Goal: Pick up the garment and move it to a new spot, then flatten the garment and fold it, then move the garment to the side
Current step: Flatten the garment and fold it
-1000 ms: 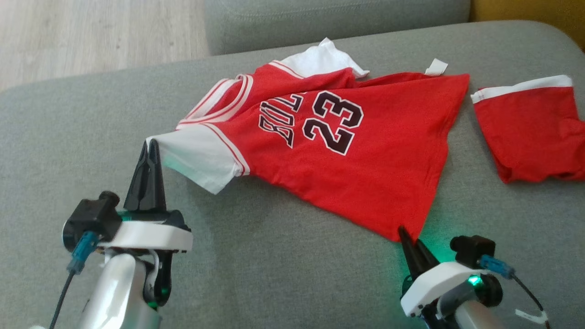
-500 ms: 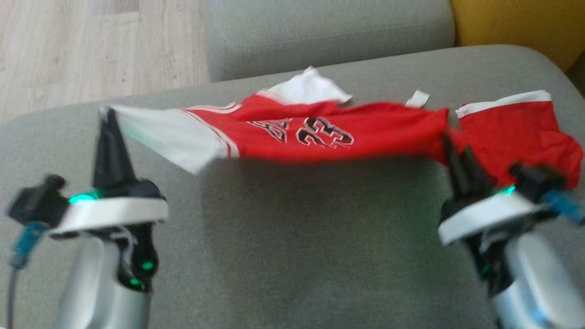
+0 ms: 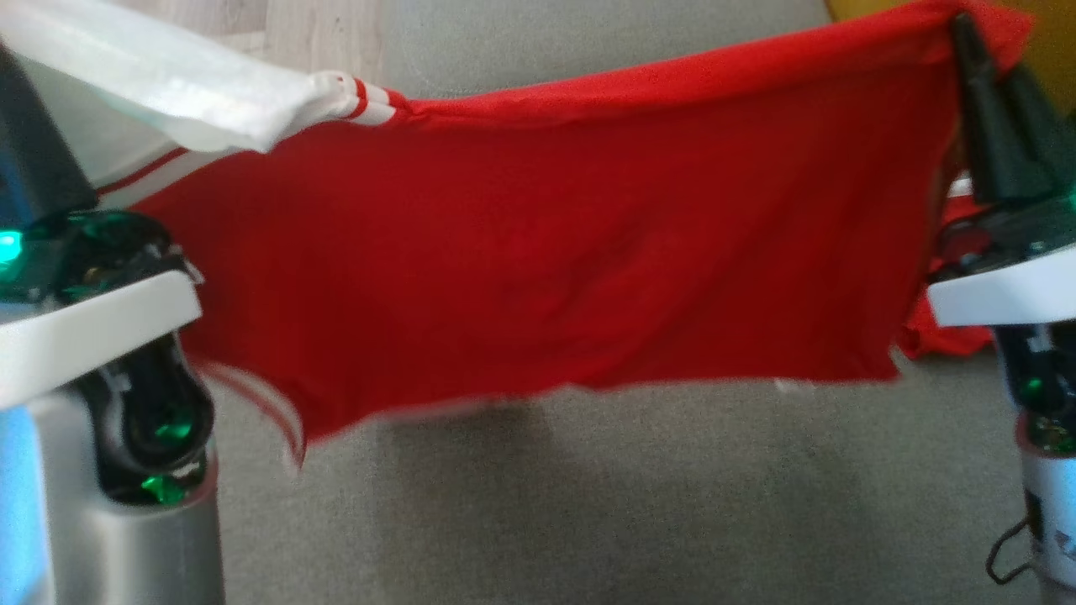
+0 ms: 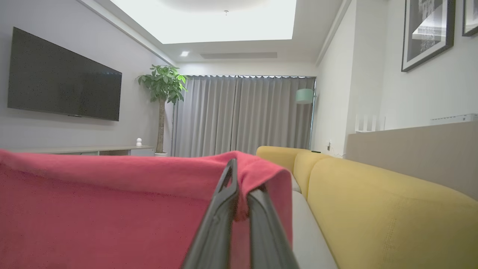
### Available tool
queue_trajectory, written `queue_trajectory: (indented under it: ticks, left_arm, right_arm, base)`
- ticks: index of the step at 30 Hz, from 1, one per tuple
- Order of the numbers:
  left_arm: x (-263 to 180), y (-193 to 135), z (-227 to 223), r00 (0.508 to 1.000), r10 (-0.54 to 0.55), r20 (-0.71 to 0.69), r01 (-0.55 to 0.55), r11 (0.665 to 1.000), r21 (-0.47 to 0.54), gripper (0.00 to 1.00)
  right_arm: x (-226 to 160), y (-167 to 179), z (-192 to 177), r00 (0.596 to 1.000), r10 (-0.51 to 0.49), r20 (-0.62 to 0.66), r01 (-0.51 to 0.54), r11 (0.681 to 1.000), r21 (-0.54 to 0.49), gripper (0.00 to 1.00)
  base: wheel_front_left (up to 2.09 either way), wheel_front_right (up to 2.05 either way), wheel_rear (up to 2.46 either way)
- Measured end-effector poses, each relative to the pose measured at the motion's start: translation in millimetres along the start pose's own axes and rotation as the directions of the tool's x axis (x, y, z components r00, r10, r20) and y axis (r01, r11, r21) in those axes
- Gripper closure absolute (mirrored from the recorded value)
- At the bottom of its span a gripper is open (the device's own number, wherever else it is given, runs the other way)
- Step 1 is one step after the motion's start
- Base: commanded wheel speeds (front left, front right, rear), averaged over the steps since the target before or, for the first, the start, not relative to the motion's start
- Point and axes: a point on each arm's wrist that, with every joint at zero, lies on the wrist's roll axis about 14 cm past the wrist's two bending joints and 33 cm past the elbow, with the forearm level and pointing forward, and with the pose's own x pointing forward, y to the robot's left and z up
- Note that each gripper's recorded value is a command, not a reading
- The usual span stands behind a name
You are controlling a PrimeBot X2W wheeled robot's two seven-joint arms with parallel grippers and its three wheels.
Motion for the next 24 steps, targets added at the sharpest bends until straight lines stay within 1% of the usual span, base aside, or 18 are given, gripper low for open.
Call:
queue_trajectory:
  ticks: [3, 5, 8, 9, 11, 13, 16, 17, 20, 24]
  left_arm:
    - [3.2, -7.3, 8.4, 1.0, -0.019, 0.01, 0.019, 1.0, -0.014, 1.0]
    - [9.6, -7.1, 6.1, 1.0, -0.029, -0.004, 0.029, 0.999, -0.013, 1.0]
    - [27.6, 3.7, -7.7, 0.998, -0.03, -0.046, 0.03, 0.999, 0.01, 1.0]
    - [27.6, 3.7, -7.7, 0.998, -0.03, -0.046, 0.03, 0.999, 0.01, 1.0]
    - [42.3, 17.8, -29.5, 0.994, -0.012, -0.11, 0.015, 1.0, 0.025, 1.0]
    - [57.1, 36.4, -58.2, 0.98, 0.009, -0.199, 0.001, 0.999, 0.049, 1.0]
    - [81.2, 70.3, -95.1, 0.955, 0.054, -0.293, -0.026, 0.995, 0.099, 1.0]
    - [101.5, 92.5, -109.8, 0.946, 0.083, -0.314, -0.04, 0.989, 0.141, 1.0]
    - [133.0, 119.1, -120.3, 0.951, 0.111, -0.289, -0.051, 0.977, 0.208, 1.0]
    - [163.0, 139.9, -127.2, 0.964, 0.117, -0.24, -0.049, 0.961, 0.271, 1.0]
  right_arm:
    - [2.3, -1.7, 8.5, 1.0, -0.011, 0.014, 0.011, 1.0, -0.008, 1.0]
    - [5.5, -2.2, 6.5, 1.0, -0.017, 0.008, 0.017, 1.0, -0.009, 1.0]
    - [14.9, -3.0, -11.1, 0.999, -0.015, -0.042, 0.015, 1.0, -0.007, 1.0]
    - [14.9, -3.0, -11.1, 0.999, -0.015, -0.042, 0.015, 1.0, -0.007, 1.0]
    - [29.0, -6.3, -25.7, 0.997, -0.014, -0.078, 0.015, 1.0, 0.011, 1.0]
    - [49.1, -12.0, -43.5, 0.991, -0.012, -0.135, 0.013, 1.0, 0.005, 1.0]
    - [86.3, -12.1, -62.8, 0.984, 0.022, -0.178, -0.028, 0.999, -0.031, 1.0]
    - [115.2, -10.2, -75.7, 0.979, 0.05, -0.195, -0.061, 0.997, -0.054, 1.0]
    - [158.6, -17.0, -86.7, 0.983, 0.057, -0.176, -0.073, 0.994, -0.081, 1.0]
    - [204.5, -28.6, -87.6, 0.995, 0.044, -0.09, -0.052, 0.994, -0.095, 1.0]
  base:
    - [0.0, 0.0, 0.0]
    - [0.0, 0.0, 0.0]
    - [0.0, 0.0, 0.0]
    - [0.0, 0.0, 0.0]
    - [0.0, 0.0, 0.0]
    - [0.0, 0.0, 0.0]
    - [0.0, 0.0, 0.0]
    - [0.0, 0.0, 0.0]
    - [0.0, 0.0, 0.0]
    - [0.0, 0.0, 0.0]
